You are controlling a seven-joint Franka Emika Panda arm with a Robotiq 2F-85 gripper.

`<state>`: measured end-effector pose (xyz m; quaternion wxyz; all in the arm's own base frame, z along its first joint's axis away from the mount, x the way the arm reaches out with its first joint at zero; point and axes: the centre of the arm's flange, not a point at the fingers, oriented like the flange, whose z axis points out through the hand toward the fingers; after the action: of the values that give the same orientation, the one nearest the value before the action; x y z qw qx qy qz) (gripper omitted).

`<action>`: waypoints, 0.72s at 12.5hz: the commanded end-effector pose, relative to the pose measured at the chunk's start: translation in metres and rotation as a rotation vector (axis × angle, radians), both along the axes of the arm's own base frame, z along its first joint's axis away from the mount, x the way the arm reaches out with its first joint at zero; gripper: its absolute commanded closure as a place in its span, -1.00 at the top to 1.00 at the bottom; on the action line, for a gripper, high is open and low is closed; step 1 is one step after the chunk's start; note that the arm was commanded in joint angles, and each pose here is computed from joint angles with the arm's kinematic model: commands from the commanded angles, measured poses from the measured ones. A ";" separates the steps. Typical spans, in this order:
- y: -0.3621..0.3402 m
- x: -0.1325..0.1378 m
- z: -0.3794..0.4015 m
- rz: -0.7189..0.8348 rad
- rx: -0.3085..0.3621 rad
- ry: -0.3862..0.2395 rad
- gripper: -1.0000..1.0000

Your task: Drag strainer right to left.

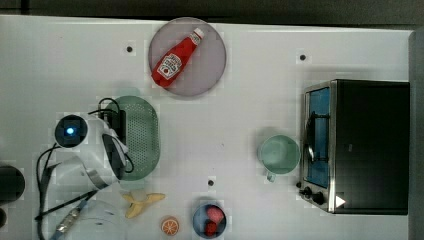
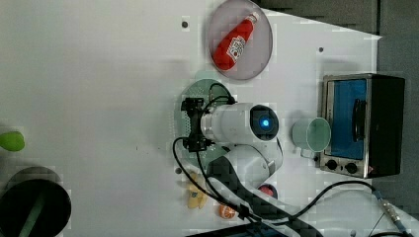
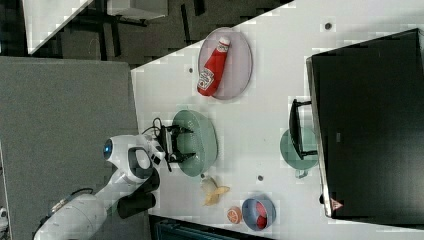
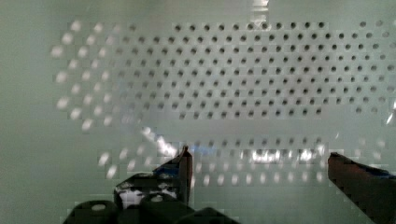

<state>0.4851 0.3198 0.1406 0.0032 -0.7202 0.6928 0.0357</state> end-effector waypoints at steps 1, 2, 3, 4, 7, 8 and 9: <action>0.041 -0.004 0.003 -0.048 0.018 0.016 1.00; 0.047 -0.003 0.002 -0.062 0.018 0.018 1.00; 0.054 -0.003 0.002 -0.074 0.019 0.020 1.00; 0.061 -0.003 0.002 -0.080 0.021 0.019 1.00; 0.075 -0.003 0.002 -0.070 0.031 0.013 1.00; 0.079 -0.005 0.001 -0.077 0.038 0.019 1.00; 0.084 -0.005 0.001 -0.082 0.046 0.021 1.00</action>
<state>0.4983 0.3789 0.1423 0.0155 -0.7076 0.7049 0.0475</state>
